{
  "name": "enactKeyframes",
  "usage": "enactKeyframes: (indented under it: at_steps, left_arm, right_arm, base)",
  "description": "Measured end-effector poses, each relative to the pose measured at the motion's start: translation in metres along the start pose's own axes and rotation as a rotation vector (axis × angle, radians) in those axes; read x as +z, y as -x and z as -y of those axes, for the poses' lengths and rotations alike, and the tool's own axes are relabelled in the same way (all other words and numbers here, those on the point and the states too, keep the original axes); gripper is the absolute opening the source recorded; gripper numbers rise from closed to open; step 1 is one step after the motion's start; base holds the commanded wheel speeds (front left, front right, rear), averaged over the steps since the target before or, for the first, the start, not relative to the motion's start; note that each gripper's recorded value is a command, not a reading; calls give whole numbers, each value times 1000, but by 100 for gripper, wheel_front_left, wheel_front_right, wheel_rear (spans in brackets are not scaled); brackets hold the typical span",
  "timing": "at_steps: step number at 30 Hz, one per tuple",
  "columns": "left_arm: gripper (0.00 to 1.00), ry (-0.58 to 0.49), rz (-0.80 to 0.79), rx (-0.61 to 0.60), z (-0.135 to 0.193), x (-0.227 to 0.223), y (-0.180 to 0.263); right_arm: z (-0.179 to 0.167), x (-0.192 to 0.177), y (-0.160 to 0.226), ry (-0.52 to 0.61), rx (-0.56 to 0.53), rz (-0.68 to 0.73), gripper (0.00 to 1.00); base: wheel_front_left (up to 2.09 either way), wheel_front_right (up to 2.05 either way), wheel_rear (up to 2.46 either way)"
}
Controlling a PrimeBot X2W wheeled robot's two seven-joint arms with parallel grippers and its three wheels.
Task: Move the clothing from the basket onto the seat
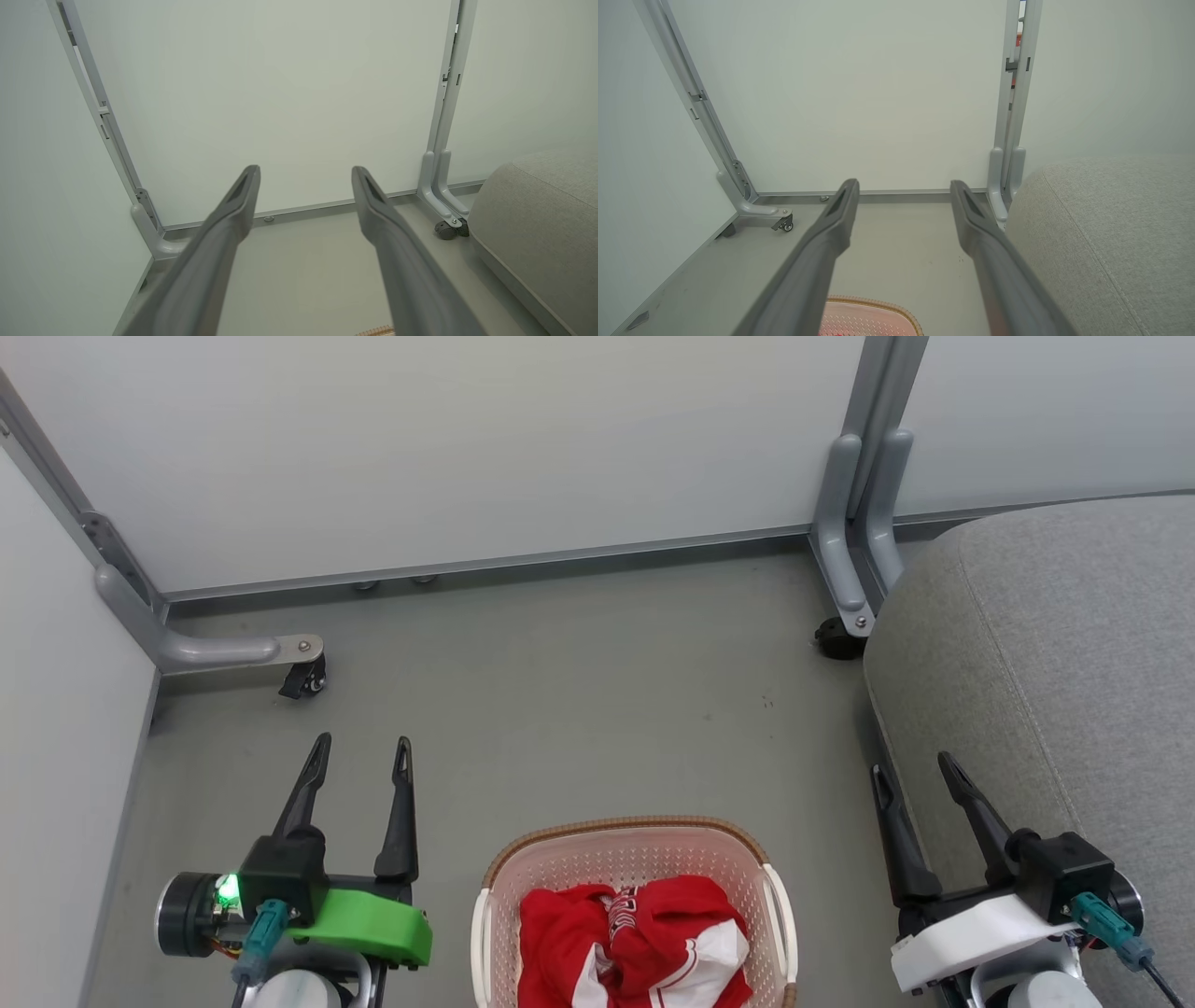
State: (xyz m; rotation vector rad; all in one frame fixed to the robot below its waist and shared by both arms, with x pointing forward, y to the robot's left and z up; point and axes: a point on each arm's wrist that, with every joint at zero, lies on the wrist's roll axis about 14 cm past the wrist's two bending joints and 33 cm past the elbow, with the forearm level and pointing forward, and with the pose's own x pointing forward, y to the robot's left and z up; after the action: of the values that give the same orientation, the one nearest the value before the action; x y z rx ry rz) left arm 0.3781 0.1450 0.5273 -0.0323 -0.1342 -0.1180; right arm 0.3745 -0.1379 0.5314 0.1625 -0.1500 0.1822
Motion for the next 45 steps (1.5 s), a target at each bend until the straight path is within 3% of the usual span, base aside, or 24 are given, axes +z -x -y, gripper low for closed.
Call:
enactKeyframes:
  at_steps: [27,45]
  left_arm:
    - [100,24,-50,-33,10,-16,-14]
    - [100,42,-131,-204,59,-54,-56]
  right_arm:
    - [4,-10,-3,-8,-10,-28,100]
    - [31,-13,-12,-2,-82,-31,100]
  base:
    - [0,0,0]
    - [0,0,0]
